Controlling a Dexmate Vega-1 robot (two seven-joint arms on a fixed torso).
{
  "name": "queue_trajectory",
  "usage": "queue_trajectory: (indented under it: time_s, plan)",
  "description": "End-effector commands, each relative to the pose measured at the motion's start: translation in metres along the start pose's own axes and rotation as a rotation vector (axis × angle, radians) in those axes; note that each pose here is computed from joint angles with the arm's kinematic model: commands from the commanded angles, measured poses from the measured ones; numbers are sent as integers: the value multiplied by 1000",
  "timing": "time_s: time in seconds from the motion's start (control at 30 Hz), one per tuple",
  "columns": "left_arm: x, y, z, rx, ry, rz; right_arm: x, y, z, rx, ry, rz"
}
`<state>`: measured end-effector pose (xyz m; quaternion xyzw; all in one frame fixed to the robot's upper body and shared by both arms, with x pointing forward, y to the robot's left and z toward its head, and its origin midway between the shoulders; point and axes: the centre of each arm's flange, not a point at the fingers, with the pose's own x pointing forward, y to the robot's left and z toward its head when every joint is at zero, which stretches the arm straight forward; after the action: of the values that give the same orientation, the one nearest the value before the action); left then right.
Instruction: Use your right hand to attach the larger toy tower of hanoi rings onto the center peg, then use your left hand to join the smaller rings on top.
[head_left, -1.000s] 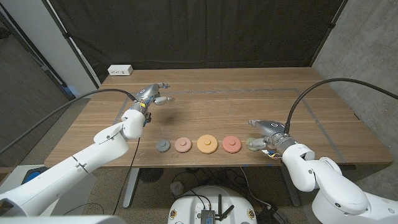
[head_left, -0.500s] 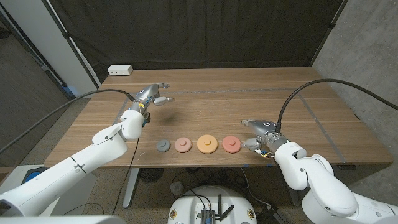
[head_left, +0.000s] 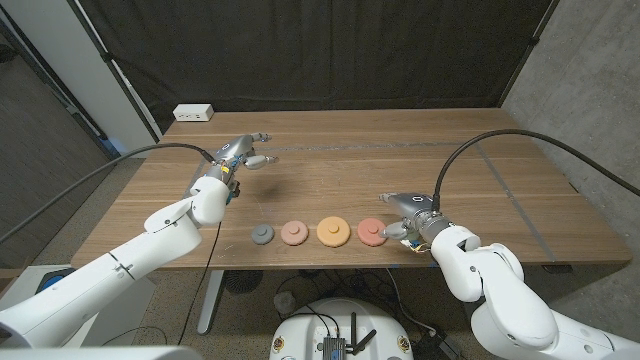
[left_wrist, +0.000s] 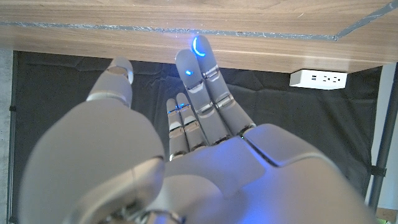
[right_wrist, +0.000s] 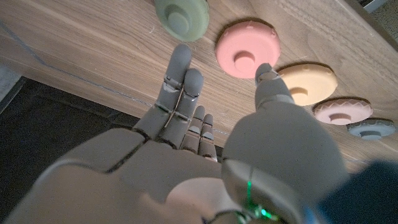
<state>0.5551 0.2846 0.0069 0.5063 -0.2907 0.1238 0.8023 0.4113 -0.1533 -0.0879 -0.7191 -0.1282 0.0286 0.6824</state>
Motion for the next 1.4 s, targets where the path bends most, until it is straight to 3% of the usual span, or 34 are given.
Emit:
queue_trajectory:
  time_s: [0.03,0.77,1.4]
  plan:
    - [0,1,-4,-2,0,-1,7,-2,8,-33,16,38]
    - [-1,1,-9,-12,2,7,17,-1,15,-93,11,118]
    - [-6,0,-13,-14,8,3,30,8,17,-109,20,169]
